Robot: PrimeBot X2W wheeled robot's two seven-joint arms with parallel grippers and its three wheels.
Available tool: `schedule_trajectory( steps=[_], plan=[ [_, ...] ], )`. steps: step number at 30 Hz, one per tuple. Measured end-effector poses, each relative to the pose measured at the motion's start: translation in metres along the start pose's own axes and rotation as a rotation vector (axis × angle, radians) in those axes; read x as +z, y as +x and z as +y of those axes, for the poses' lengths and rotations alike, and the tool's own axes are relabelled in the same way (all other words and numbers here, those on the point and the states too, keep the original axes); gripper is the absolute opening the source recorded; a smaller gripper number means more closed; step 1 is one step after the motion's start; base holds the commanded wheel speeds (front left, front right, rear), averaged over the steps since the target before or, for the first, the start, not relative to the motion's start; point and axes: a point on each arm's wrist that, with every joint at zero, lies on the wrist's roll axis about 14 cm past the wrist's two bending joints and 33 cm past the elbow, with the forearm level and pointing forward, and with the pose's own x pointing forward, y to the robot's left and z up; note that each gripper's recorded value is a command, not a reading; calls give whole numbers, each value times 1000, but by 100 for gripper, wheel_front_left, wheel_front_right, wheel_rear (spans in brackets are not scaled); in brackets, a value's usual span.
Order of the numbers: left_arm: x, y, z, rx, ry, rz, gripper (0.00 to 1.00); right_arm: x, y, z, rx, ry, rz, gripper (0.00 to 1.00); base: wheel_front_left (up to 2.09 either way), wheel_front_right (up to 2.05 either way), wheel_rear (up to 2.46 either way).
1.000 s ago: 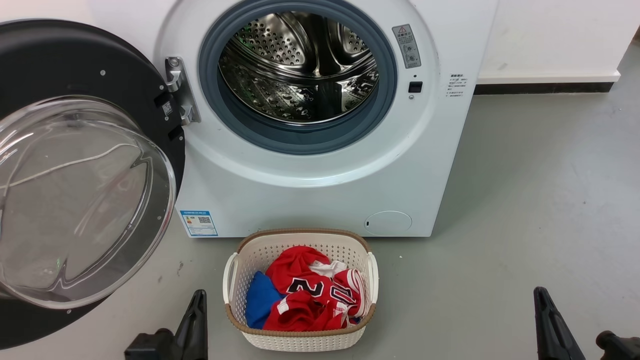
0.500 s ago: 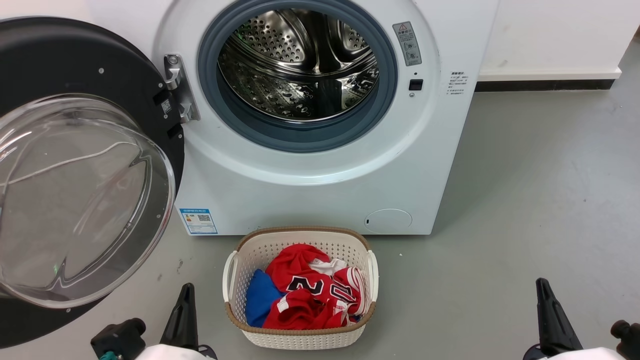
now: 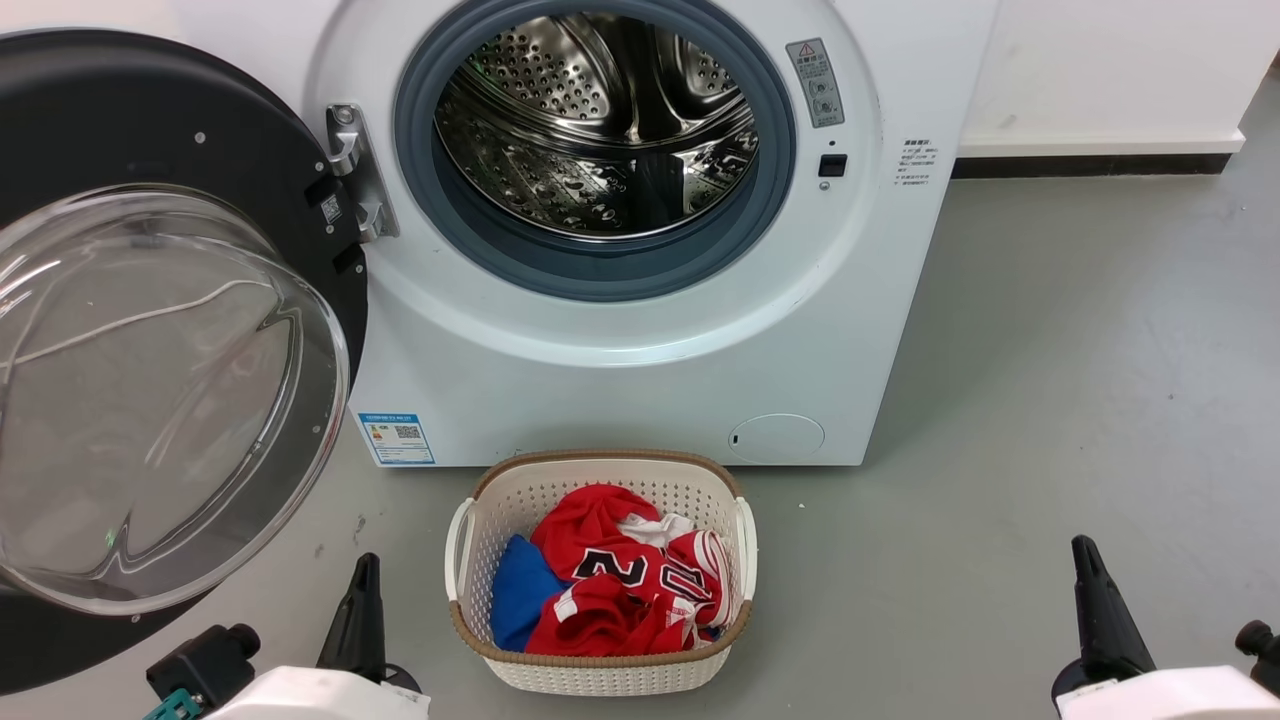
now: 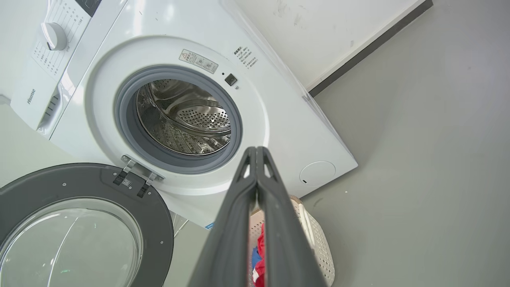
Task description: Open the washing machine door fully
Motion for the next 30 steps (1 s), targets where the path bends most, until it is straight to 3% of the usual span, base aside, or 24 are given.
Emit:
schedule_trajectory(
  steps=[30],
  plan=[
    [5,14,4,14,-379,19,0,-1,18,1,-16,347,28,0,0,0,0]
  ],
)
